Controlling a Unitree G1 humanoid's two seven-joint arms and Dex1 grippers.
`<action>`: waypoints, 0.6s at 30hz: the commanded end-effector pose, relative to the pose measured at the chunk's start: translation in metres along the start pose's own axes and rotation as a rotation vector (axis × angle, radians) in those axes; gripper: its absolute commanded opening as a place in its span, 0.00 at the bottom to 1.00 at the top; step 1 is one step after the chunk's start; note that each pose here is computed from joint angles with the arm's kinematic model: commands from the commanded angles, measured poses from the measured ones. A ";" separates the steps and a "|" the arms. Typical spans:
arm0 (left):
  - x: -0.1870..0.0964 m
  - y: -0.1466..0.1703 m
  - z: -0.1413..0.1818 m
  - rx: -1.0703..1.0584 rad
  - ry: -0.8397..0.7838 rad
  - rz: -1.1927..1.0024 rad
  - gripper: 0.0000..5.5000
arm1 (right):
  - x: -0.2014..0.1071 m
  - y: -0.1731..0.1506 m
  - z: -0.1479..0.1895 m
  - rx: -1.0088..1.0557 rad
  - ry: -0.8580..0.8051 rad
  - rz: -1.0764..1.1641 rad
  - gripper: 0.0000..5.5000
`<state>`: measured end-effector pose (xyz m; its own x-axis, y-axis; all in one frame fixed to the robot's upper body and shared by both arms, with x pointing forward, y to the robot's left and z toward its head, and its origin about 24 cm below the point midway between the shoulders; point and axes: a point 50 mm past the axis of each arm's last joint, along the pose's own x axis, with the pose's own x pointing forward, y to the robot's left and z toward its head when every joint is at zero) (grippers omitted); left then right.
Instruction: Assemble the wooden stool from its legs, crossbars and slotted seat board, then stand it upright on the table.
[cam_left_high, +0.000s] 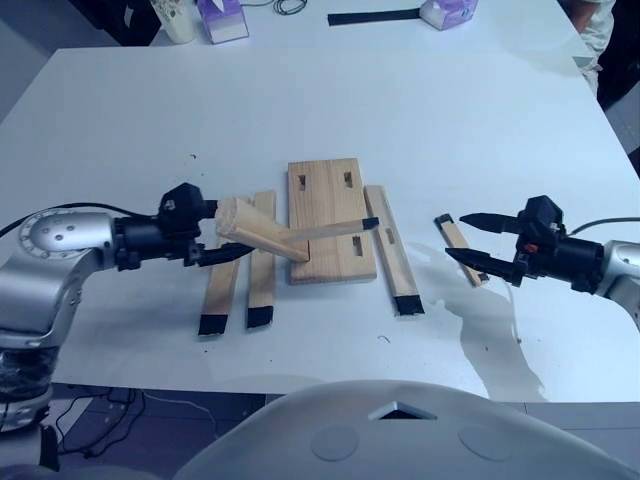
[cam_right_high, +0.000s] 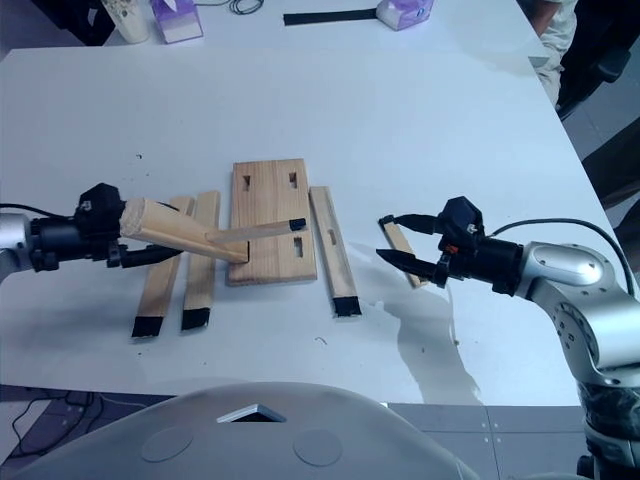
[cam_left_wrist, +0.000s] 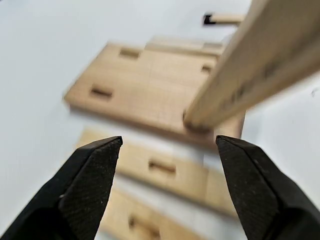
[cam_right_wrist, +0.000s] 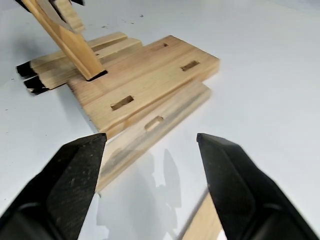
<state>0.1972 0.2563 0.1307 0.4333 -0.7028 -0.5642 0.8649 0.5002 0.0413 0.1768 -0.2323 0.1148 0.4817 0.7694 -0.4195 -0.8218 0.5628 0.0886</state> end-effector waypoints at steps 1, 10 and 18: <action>-0.010 -0.014 -0.005 -0.171 0.026 0.187 0.64 | -0.015 0.010 -0.004 0.016 -0.017 -0.086 0.61; -0.003 -0.044 -0.026 -0.490 0.174 0.426 0.79 | -0.020 0.014 -0.009 0.031 -0.021 -0.149 0.61; 0.007 -0.067 -0.053 -0.675 0.250 0.529 0.79 | -0.017 0.011 -0.006 0.022 -0.021 -0.141 0.61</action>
<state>0.1343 0.2410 0.0891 0.6140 -0.2551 -0.7469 0.2542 0.9598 -0.1189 0.1540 -0.2412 0.1144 0.5933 0.6900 -0.4146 -0.7350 0.6744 0.0706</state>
